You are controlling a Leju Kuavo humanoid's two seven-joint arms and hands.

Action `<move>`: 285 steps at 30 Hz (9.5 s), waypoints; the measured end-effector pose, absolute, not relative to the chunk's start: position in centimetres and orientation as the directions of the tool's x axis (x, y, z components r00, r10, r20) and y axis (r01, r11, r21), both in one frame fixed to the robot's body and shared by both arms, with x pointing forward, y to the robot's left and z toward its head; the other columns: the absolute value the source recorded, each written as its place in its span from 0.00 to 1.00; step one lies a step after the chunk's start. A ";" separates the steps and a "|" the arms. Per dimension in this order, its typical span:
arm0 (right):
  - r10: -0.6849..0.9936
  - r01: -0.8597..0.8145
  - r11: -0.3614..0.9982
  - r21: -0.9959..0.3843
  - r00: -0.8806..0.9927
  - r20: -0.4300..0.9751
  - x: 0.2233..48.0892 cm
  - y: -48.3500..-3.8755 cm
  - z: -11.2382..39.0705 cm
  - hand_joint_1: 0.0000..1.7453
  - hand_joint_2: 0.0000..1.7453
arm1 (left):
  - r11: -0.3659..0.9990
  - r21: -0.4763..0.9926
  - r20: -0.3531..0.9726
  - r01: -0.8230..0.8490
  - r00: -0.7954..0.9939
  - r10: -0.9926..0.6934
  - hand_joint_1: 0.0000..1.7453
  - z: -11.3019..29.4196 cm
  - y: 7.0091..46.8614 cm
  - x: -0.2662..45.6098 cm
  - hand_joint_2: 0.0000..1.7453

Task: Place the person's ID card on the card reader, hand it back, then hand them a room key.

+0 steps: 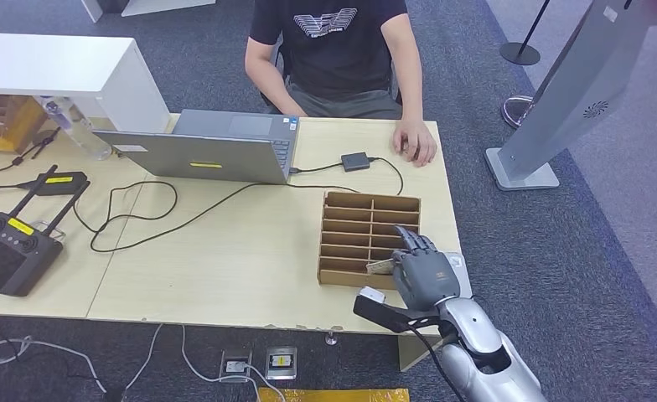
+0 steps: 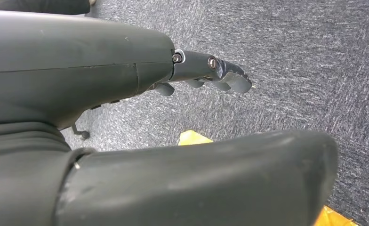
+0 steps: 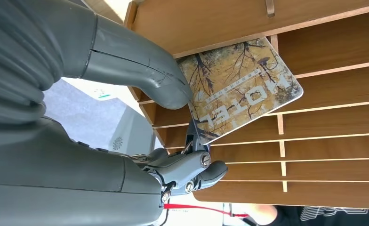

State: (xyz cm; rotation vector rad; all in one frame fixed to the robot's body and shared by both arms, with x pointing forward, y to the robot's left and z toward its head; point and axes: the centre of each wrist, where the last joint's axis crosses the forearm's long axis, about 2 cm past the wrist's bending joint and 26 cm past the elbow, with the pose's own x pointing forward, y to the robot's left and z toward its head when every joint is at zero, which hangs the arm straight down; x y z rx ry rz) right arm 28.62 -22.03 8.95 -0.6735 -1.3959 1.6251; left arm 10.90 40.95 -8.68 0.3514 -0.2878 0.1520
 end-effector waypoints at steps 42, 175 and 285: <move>0.886 -0.123 0.084 -0.989 -0.445 0.131 30.2 -22.2 12.6 0.50 1.00 | 0.929 0.321 0.315 -0.184 0.946 0.079 0.00 -8.8 40.3 11.0 0.00; 0.748 -0.180 -0.141 -0.973 -0.663 0.014 27.7 -21.8 11.8 0.00 1.00 | 0.928 0.370 0.307 0.050 0.936 -0.172 0.00 -8.3 42.6 10.8 0.00; 0.829 0.277 0.200 -0.940 -0.558 0.012 35.0 -20.6 28.8 1.00 1.00 | 0.923 0.381 0.282 0.055 0.944 -0.173 0.00 -8.4 42.9 10.0 0.00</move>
